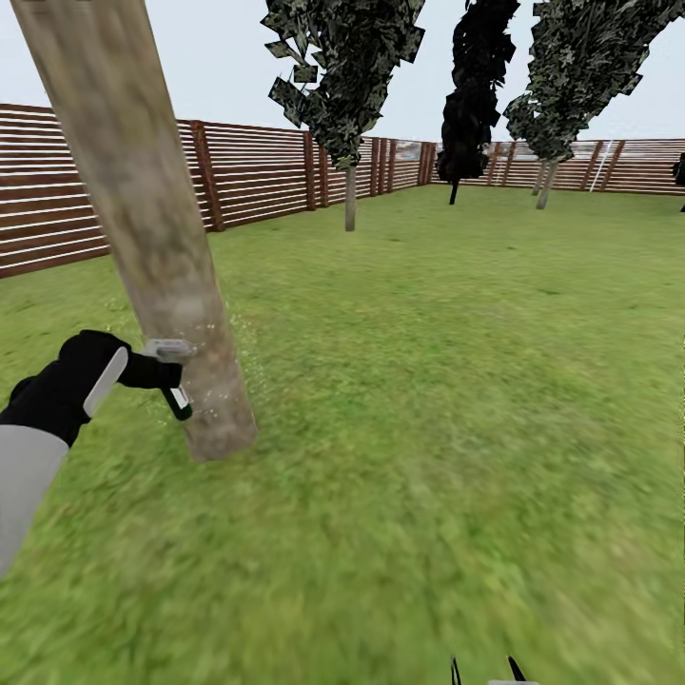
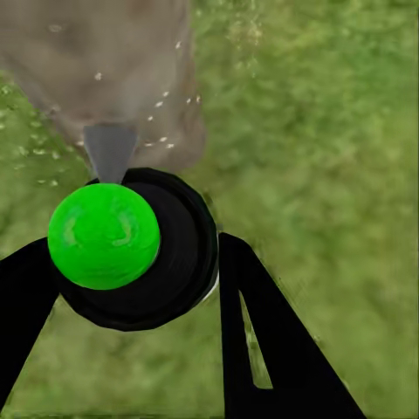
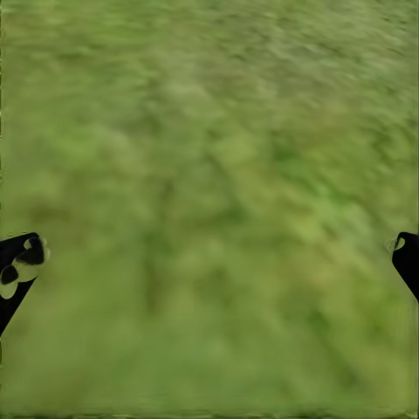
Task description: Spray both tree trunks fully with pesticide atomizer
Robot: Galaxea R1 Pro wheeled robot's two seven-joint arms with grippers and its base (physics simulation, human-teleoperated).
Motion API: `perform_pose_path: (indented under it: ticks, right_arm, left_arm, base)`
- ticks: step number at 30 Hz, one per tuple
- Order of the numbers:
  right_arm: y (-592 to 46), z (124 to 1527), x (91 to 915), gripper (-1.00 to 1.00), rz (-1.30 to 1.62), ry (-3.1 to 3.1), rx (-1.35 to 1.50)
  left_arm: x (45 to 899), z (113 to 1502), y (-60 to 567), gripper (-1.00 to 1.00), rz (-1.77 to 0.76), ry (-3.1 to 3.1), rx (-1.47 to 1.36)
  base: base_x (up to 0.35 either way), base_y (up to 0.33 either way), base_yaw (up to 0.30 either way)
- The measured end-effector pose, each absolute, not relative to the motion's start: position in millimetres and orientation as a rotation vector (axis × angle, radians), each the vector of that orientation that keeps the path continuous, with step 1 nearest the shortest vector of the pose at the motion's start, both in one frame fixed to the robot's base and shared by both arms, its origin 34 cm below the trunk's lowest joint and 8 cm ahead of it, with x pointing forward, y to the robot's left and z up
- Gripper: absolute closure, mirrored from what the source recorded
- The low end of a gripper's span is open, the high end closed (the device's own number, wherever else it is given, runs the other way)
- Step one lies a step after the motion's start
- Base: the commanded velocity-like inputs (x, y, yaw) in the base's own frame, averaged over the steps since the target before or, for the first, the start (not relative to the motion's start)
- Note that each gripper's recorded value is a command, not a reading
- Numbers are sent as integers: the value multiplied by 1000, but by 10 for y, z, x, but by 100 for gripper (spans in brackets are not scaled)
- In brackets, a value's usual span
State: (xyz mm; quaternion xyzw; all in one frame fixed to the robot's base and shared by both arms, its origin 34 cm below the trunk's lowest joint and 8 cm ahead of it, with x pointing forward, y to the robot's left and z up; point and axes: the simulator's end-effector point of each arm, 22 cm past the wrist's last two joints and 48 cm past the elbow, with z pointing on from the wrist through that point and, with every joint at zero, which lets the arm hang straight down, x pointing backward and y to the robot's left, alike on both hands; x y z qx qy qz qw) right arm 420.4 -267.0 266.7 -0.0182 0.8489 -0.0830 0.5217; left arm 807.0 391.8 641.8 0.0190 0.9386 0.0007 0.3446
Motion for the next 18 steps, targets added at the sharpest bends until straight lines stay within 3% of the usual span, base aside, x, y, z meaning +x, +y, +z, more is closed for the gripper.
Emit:
perform_pose_path:
  ticks: [18]
  right_arm:
    - [-2681, 2667, 4203, -100, -201, 2034, -44]
  left_arm:
    - [8166, 6938, 4423, 100, 75, 2372, -13]
  base:
    - [-8, 0, 0]
